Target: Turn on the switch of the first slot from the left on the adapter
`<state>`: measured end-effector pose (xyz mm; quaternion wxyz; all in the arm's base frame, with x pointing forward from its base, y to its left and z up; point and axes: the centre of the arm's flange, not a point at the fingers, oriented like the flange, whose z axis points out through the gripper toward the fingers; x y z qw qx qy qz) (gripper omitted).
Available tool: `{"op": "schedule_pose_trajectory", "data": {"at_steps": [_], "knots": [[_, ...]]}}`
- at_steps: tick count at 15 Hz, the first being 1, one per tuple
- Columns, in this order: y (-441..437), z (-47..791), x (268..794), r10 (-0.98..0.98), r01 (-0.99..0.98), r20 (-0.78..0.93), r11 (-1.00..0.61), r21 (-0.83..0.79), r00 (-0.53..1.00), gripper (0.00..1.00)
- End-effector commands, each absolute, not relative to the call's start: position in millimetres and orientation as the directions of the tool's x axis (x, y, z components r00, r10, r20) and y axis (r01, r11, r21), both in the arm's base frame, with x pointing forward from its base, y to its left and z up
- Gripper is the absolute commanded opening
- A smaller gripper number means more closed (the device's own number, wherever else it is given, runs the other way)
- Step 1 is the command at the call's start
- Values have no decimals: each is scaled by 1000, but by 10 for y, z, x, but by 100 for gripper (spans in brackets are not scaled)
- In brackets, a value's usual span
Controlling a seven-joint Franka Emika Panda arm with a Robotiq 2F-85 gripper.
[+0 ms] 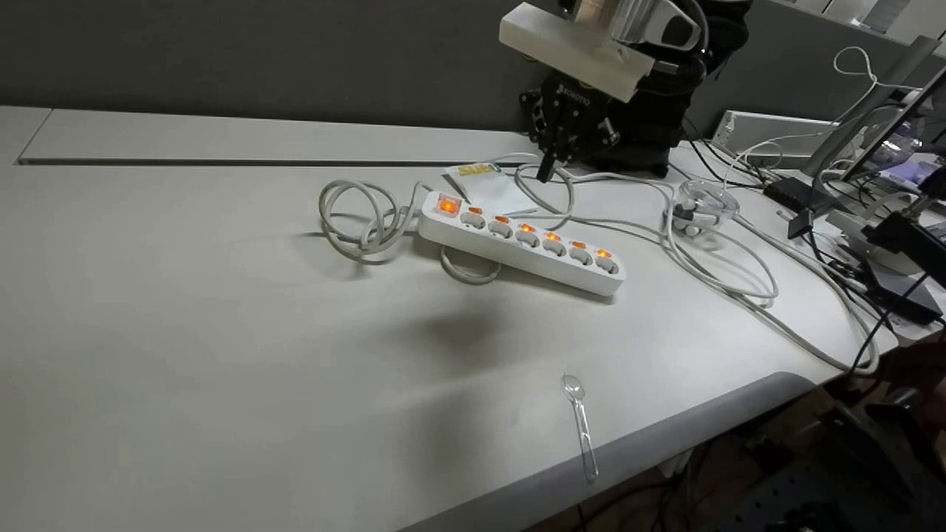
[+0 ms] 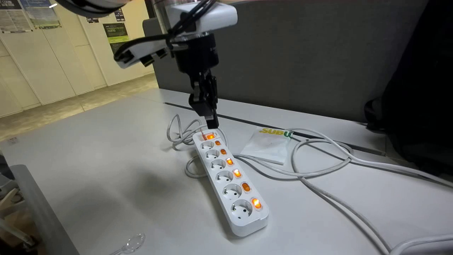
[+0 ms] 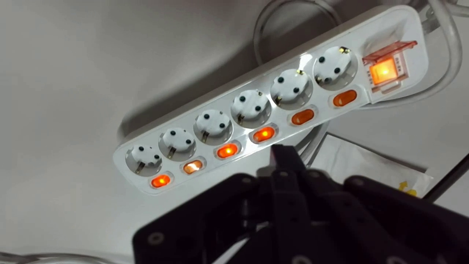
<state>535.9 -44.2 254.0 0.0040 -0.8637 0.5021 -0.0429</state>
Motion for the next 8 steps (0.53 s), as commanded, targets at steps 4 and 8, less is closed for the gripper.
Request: {"op": "schedule_pose_trajectory", "data": {"at_steps": [4, 8], "knots": [[-359, 2429, 5727, -815, -815, -26, -580, 13, 579, 0], [-331, 2420, 5872, -642, -644, -143, -764, 44, 753, 0]]}}
